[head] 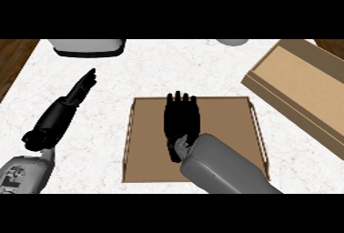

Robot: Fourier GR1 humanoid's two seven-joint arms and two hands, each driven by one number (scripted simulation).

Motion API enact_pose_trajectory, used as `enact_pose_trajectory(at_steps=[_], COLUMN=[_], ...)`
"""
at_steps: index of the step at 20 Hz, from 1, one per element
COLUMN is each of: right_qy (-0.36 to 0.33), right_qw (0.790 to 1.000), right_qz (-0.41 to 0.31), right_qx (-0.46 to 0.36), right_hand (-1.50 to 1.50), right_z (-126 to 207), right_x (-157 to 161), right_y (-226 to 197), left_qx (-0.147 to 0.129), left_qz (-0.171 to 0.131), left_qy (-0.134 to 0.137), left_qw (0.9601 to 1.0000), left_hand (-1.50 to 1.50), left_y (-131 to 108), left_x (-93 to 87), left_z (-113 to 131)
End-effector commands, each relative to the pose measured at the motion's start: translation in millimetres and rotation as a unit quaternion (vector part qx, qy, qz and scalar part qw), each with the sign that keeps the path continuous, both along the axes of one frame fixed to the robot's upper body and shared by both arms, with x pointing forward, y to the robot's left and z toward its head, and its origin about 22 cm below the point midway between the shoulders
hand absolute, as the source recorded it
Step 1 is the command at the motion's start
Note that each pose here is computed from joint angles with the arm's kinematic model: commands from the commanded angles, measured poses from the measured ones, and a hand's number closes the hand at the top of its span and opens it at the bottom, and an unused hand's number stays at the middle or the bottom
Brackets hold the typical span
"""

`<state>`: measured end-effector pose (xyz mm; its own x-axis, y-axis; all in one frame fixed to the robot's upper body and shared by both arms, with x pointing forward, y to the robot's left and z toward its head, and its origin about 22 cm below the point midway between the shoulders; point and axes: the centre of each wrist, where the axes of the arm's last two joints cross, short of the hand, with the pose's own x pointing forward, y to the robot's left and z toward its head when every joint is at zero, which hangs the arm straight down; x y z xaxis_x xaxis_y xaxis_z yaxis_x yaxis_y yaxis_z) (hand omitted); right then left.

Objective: Pick the can from the tray and place it in the cardboard box

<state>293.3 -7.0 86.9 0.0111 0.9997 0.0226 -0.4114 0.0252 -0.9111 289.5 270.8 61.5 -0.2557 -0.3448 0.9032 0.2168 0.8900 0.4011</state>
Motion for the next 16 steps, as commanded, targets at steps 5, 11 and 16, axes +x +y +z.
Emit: enact_pose_trajectory(at_steps=[5, 11, 16], right_qy=[0.009, 0.016, -0.015], right_qw=[0.996, 0.997, 0.999], right_qz=[-0.071, -0.066, 0.013], right_qx=[-0.055, -0.031, -0.028], right_hand=[-1.50, -1.50, 1.50], right_z=[-21.4, -53.3, -42.4], right_x=[10.9, 8.7, 11.1], right_y=[-6.4, -15.2, -14.6], left_qx=[-0.008, 0.002, -0.007], left_qz=[-0.003, -0.001, 0.004], left_qy=[0.006, -0.004, -0.004], left_qw=[0.9999, 1.0000, 1.0000], left_hand=[0.00, 0.00, 0.00], left_y=[0.7, 9.8, -11.5], left_x=[-5.1, 6.5, 1.9], left_z=[8.9, 8.4, -16.8])
